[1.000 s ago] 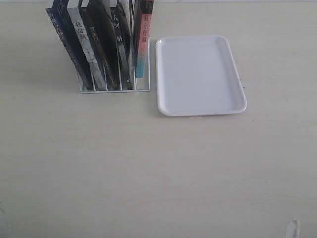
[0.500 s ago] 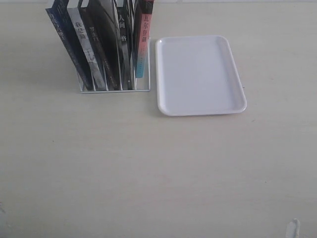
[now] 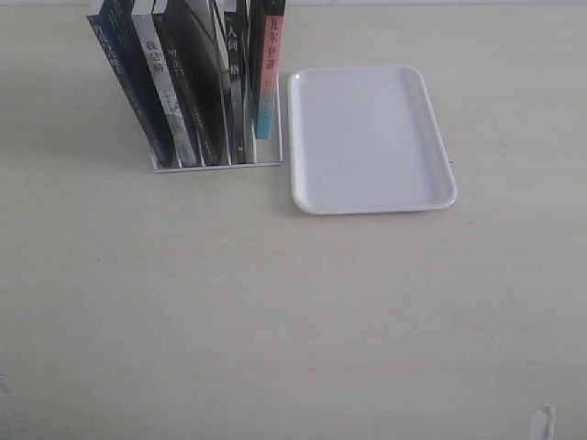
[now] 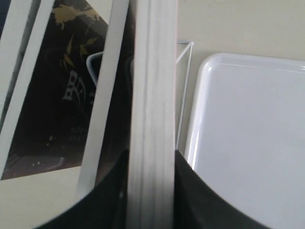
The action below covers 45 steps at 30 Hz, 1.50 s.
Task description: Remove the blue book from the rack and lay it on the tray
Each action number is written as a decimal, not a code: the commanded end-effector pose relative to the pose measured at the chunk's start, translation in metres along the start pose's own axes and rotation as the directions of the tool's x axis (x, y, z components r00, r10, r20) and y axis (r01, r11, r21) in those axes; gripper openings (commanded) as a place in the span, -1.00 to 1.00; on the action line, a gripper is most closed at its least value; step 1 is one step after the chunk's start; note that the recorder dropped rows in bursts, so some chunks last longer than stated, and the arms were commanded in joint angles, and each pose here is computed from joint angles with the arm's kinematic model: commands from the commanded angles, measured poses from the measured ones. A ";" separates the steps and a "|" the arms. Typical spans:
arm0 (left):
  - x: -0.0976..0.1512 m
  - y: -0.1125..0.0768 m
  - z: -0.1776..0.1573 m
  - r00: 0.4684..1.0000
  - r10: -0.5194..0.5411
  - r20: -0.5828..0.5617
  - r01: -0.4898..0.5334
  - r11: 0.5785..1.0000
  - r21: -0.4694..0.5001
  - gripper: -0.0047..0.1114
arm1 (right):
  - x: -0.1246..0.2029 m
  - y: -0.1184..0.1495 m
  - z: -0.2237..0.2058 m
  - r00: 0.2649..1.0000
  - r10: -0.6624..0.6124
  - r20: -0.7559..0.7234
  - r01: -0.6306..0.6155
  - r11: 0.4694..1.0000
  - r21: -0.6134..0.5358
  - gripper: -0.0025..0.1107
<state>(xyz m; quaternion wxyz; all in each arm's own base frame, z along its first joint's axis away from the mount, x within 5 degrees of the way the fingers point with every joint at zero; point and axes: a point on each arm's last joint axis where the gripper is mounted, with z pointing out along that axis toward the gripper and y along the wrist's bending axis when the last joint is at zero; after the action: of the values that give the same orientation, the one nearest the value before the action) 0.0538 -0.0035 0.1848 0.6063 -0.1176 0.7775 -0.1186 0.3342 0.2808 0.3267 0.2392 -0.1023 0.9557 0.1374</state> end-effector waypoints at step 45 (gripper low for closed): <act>0.000 0.000 0.000 1.000 -0.004 0.012 0.004 1.000 0.008 -0.81 | 0.003 0.024 0.002 0.999 -0.044 0.003 0.044 0.984 -0.173 -0.29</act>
<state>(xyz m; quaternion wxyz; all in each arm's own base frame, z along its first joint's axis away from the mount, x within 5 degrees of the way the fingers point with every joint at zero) 0.0538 -0.0035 0.1848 0.6063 -0.1176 0.7775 -0.1186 0.3235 0.3030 0.3327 0.2334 -0.1457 0.9355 0.2216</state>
